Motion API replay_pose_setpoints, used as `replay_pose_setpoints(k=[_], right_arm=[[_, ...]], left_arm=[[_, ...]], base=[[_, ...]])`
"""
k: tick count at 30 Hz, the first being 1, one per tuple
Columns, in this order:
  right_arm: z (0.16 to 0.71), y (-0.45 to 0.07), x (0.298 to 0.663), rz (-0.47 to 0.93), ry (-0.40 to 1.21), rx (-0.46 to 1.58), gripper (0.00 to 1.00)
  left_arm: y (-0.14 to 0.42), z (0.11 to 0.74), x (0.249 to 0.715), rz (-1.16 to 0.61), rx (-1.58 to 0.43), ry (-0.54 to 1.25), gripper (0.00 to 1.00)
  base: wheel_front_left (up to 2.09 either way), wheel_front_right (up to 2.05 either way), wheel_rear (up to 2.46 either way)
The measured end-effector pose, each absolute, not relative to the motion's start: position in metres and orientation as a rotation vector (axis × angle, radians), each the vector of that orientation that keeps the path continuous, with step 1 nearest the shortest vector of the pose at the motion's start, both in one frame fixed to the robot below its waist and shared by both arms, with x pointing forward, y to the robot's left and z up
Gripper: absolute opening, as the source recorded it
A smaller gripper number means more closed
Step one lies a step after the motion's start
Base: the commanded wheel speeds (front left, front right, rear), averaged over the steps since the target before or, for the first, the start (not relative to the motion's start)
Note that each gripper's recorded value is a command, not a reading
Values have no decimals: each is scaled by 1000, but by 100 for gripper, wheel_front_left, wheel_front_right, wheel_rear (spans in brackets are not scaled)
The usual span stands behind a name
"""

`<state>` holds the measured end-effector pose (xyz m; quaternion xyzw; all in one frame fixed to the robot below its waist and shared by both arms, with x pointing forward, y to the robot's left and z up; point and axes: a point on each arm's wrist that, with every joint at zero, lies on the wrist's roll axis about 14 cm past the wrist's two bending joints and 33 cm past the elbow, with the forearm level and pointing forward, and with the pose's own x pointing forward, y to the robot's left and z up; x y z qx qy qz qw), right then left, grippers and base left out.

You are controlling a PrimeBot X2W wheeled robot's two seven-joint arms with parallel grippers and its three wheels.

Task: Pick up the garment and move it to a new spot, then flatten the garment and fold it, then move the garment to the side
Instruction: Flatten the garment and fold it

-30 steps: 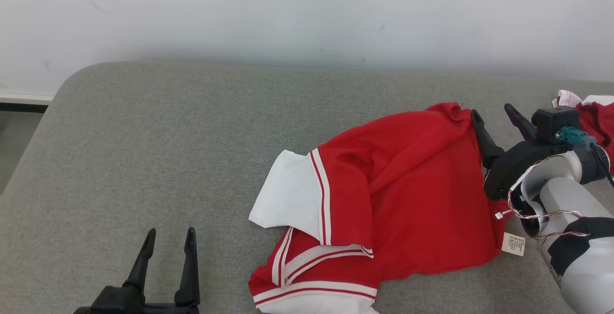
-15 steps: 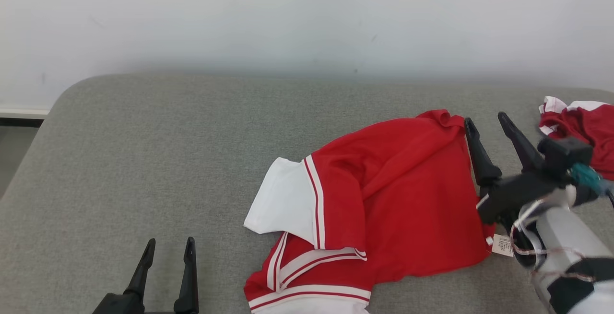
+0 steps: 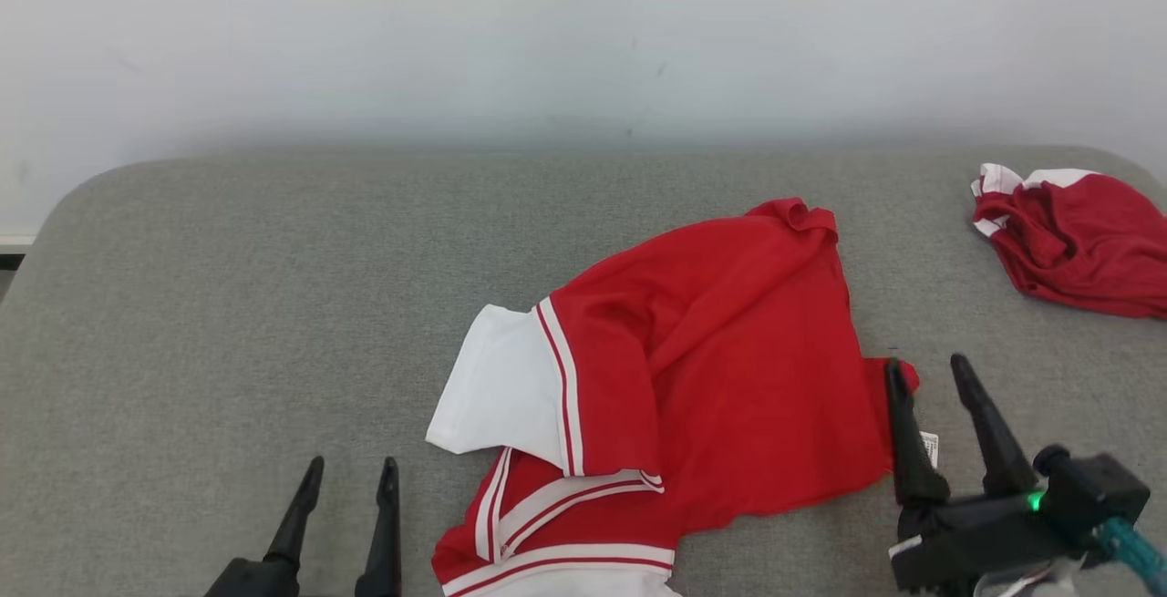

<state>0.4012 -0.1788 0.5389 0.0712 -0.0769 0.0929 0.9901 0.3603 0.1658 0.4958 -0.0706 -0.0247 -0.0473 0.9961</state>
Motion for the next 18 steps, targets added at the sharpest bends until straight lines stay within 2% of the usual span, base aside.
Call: replay_pose_setpoints(k=[9,18], right_arm=[[519,-176,374,126,-115,201,100],[519,-179,369,108,-117,200,100]], left_arm=[[139,489,365,-174,-147,-23,100],[67,467,364,-388,-176,68,100]], base=[[0,0,0],[0,0,0]])
